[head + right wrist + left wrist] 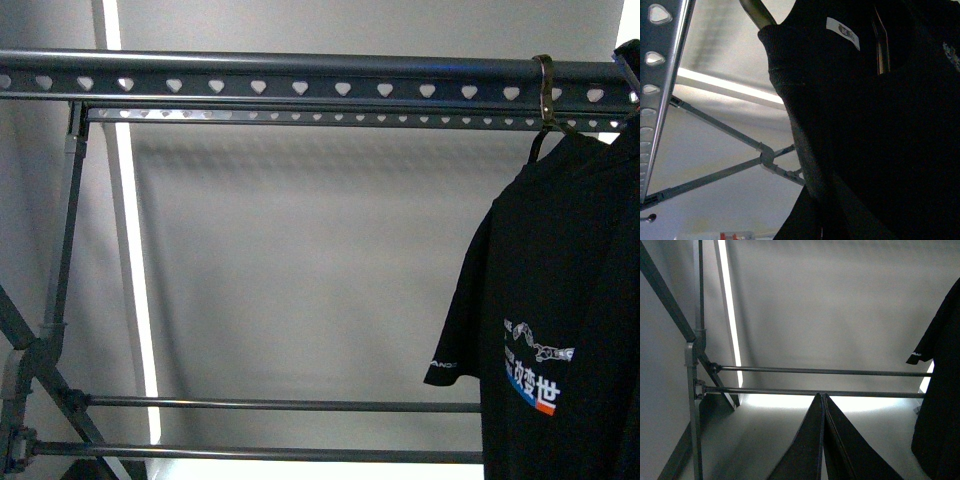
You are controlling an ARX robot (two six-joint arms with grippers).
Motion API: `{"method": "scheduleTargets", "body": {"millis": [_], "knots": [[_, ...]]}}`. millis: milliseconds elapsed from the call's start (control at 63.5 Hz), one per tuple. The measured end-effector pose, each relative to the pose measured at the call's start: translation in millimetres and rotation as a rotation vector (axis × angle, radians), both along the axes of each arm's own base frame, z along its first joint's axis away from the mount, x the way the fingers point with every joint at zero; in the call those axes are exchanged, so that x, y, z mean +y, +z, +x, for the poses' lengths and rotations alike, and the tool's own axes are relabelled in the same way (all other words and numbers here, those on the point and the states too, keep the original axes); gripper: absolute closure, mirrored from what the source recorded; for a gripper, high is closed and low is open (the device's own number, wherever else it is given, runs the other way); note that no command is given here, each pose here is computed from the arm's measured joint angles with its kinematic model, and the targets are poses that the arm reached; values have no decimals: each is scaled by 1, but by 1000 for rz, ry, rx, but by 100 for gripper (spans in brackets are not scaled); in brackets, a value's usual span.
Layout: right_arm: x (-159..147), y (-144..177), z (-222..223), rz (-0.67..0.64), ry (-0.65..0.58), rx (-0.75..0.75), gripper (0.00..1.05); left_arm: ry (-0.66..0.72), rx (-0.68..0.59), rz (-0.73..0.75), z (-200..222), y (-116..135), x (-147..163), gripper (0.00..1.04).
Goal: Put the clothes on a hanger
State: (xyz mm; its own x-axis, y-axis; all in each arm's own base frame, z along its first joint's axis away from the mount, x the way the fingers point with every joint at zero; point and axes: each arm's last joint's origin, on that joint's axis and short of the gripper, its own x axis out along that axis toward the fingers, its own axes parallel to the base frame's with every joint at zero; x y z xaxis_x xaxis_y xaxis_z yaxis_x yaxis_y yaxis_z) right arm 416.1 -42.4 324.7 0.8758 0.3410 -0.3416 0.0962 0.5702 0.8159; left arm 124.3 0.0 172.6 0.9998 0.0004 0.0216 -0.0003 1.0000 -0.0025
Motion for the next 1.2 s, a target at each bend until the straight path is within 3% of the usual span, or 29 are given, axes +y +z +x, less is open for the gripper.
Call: {"method": "scheduleTargets", "body": {"millis": [142,378,473,583,662,741,788,882,1056,1119,1198], "knots": [[2,-2,6,1,-8,-29,97,0,1,0,-4,0,0,101],[-3,3,-5,-15,-6,-144,57,0,-2,0,-10,1,0,101],[-4,14,-30,-25,26,-212,39,0,-1,0,-12,0,0,101],[-3,39,-73,-153,3,-365,22,0,-2,0,-14,0,0,101],[0,62,-123,-346,-56,-550,6,0,-1,0,-15,0,0,101],[4,64,-179,-641,-200,-711,8,1,0,0,-18,0,0,101],[5,59,-196,-740,-259,-755,7,-1,25,0,-22,-3,0,101],[6,19,-238,-988,-386,-822,7,0,6,0,-27,-3,0,101],[20,-60,-293,-1037,-459,-794,8,0,4,0,-28,-3,0,101],[24,-73,-306,-1020,-320,-723,17,1,5,0,-28,-3,0,101],[33,-98,-317,-994,-259,-594,29,-1,5,0,-28,-3,0,101]]}}
